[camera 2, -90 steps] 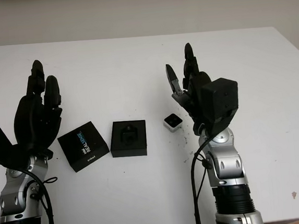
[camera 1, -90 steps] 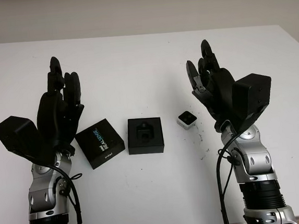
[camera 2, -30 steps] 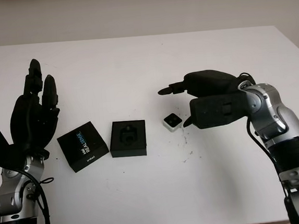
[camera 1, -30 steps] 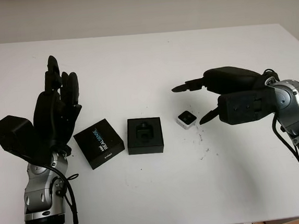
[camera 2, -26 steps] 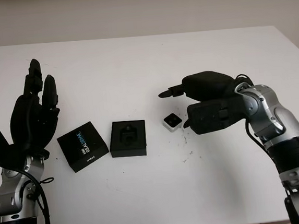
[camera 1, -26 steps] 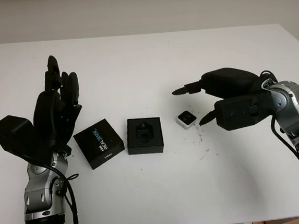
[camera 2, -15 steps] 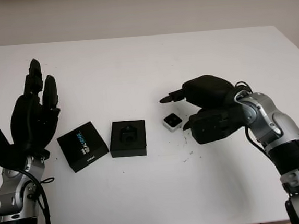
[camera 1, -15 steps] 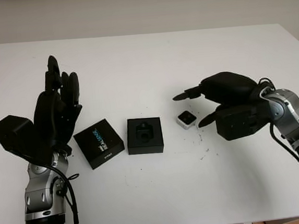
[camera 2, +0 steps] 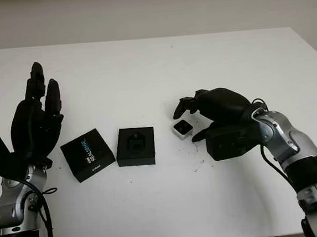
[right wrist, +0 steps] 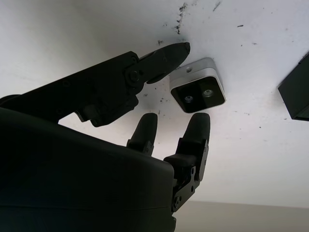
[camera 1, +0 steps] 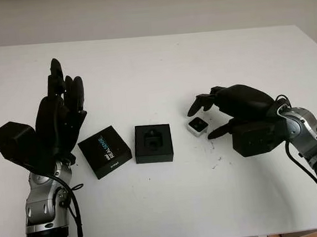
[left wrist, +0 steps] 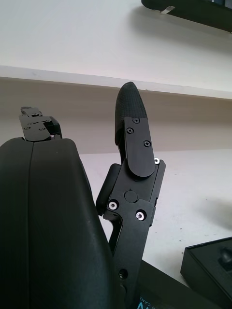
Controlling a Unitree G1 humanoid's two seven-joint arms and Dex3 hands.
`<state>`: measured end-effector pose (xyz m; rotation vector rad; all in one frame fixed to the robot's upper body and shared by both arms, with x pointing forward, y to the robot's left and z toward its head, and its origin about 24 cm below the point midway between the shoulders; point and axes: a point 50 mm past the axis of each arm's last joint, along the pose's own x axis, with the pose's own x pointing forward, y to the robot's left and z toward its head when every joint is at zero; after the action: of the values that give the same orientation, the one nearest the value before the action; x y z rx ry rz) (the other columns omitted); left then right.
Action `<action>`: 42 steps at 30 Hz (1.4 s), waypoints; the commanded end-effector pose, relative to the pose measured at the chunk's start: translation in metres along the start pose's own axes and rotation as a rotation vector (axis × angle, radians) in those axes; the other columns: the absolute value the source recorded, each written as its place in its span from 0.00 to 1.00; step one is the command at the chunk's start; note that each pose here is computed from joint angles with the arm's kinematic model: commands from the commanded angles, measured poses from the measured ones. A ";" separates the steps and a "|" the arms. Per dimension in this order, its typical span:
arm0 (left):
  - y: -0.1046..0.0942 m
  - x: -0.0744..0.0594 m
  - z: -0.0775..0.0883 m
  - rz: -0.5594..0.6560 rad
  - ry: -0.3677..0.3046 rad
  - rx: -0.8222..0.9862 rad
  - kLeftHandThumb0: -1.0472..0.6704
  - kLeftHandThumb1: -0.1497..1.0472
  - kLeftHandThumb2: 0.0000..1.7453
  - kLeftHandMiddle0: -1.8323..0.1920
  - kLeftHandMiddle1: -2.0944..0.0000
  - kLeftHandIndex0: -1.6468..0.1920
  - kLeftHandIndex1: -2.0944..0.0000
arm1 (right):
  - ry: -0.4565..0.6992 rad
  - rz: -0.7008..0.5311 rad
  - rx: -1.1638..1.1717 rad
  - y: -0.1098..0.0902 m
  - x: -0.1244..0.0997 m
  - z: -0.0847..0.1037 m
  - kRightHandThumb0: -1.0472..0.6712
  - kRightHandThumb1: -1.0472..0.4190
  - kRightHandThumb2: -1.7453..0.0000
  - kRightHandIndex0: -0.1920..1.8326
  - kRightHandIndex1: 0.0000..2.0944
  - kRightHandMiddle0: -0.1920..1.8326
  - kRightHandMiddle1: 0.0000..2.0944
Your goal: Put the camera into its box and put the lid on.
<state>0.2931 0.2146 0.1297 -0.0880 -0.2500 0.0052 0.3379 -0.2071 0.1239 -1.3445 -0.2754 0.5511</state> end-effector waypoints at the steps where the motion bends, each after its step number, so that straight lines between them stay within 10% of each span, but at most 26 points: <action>1: 0.000 0.001 0.006 -0.008 -0.022 0.013 0.24 1.00 0.26 1.00 1.00 1.00 1.00 | -0.008 -0.007 0.009 0.002 0.000 0.000 0.37 0.15 0.97 0.18 0.61 0.22 0.45; 42: 0.001 -0.001 0.005 0.001 -0.022 0.019 0.25 1.00 0.27 1.00 1.00 1.00 1.00 | 0.054 0.063 -0.019 0.014 0.007 -0.006 0.44 0.10 0.97 0.18 0.61 0.24 0.49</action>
<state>0.2930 0.2145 0.1298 -0.0780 -0.2509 0.0097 0.3453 -0.2042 0.1143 -1.3756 -0.2352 0.5554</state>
